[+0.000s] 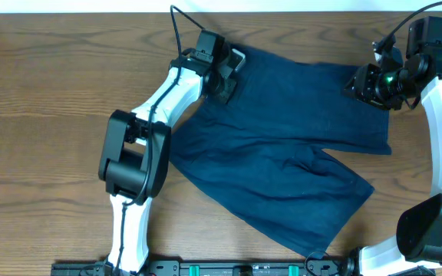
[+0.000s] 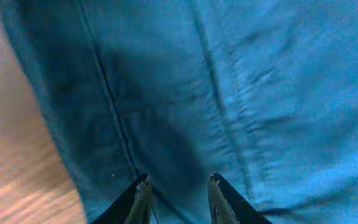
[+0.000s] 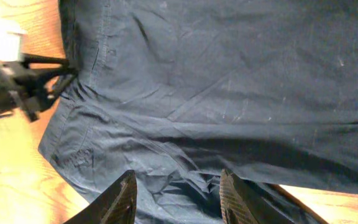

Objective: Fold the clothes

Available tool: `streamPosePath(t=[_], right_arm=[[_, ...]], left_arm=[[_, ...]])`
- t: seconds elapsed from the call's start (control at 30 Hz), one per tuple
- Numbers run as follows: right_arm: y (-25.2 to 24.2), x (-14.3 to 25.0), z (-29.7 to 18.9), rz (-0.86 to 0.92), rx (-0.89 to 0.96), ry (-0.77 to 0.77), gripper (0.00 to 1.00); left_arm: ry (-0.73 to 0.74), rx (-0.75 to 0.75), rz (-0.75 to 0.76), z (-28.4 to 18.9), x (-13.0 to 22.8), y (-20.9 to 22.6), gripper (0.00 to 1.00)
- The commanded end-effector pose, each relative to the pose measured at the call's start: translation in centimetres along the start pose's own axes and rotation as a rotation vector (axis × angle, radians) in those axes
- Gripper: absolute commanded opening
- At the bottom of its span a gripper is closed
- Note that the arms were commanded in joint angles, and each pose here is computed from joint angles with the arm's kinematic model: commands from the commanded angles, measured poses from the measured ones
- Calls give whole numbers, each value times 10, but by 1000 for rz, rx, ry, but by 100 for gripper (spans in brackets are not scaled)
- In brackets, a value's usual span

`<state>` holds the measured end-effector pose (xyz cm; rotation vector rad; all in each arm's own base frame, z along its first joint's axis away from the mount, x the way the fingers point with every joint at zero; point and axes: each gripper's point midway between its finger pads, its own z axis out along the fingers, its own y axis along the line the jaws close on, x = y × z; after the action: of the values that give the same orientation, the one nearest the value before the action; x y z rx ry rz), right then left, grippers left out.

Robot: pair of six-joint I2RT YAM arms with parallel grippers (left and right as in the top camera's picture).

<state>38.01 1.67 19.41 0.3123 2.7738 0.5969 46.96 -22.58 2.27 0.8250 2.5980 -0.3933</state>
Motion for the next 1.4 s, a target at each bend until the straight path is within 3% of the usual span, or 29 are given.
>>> streamPosePath(t=[0.0,0.1,0.23,0.3,0.4,0.5,0.6,0.77,0.87,1.0,1.2,1.37], right_arm=[[4,1,-5,3,-1,-7,42],[3,2,-5,4,0,-4,42],[3,2,-5,4,1,-4,42],[3,2,-5,3,1,-4,42],[3,2,-5,-14,5,-5,43],[-2,0,-2,-39,33,-14,45],[-2,2,10,-66,31,-10,45],[-1,29,53,-117,24,62,50],[-4,55,82,-136,24,123,56],[-14,85,117,-144,22,159,57],[-34,97,155,-137,17,81,46],[-46,108,178,-122,-3,-3,42]], left_arm=[[92,6,-14,30,29,5,32],[123,-38,-58,31,38,18,28],[153,-273,-251,17,55,79,23],[178,-323,-326,7,70,106,23],[219,-346,-484,-11,102,145,22],[231,-255,-594,-27,121,159,21],[222,-193,-619,-43,124,161,22],[158,-213,-605,-78,104,159,24],[100,-228,-587,-107,87,154,31],[46,-244,-573,-154,74,140,36],[9,-253,-567,-210,72,114,43],[85,-193,-613,-227,92,85,44]])
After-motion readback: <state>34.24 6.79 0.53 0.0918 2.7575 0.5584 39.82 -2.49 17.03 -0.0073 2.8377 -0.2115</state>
